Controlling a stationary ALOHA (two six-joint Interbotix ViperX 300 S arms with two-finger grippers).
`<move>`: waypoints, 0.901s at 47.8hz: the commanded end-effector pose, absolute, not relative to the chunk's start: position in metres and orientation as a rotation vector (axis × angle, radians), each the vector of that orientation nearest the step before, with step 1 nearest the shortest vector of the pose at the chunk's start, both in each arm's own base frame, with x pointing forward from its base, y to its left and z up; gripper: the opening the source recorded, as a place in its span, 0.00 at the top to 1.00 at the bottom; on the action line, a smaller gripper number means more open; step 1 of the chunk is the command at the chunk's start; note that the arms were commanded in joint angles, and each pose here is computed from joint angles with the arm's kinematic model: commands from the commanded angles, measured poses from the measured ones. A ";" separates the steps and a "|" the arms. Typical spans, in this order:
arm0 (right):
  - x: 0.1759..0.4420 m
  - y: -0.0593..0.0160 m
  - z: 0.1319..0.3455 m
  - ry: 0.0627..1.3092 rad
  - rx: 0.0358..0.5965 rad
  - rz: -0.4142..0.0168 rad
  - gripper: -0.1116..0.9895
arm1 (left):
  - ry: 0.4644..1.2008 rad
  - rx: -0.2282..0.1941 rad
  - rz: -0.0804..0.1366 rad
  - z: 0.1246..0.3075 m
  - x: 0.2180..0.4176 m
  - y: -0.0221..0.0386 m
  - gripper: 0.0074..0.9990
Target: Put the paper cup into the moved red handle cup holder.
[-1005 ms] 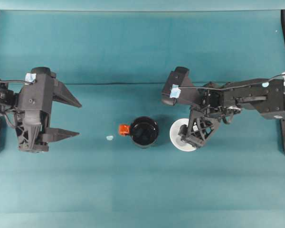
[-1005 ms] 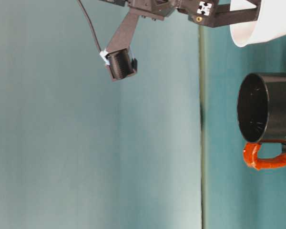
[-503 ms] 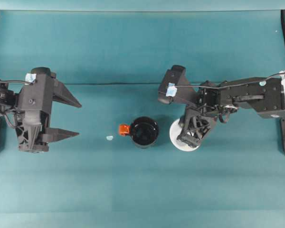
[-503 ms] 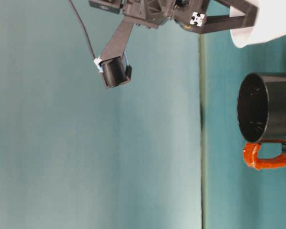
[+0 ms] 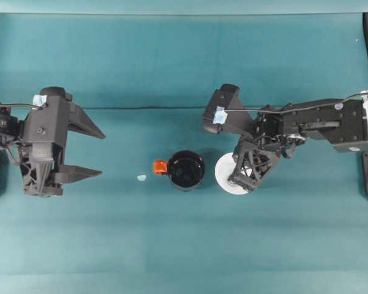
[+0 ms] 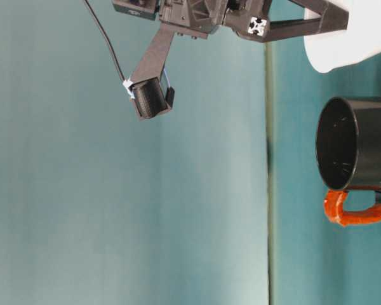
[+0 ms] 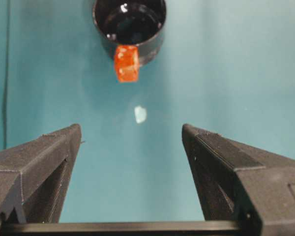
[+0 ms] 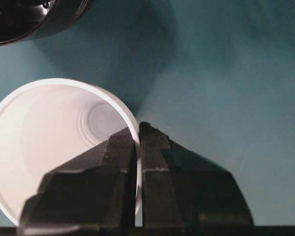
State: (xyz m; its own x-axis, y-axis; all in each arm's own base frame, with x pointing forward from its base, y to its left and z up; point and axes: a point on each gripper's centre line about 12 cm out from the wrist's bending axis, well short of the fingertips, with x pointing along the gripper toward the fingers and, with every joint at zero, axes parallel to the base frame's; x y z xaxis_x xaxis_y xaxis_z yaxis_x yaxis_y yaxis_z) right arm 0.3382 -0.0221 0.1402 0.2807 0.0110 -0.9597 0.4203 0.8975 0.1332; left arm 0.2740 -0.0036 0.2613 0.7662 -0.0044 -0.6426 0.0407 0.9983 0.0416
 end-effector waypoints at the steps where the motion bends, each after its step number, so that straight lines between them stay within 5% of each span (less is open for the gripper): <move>1: 0.340 -0.0212 0.154 1.227 0.411 -0.278 0.99 | 0.675 0.055 -0.022 0.268 0.276 -0.0032 0.14; 9: 0.336 -0.0215 0.169 1.217 0.428 -0.280 0.99 | 0.676 0.056 -0.024 0.268 0.276 -0.0036 0.14; 26: 0.328 -0.0370 0.256 1.119 0.459 -0.295 0.99 | 0.675 0.054 -0.023 0.268 0.276 -0.0036 0.14; 43: 0.337 -0.0380 0.275 1.094 0.457 -0.288 0.99 | 0.674 0.055 -0.025 0.268 0.276 -0.0040 0.14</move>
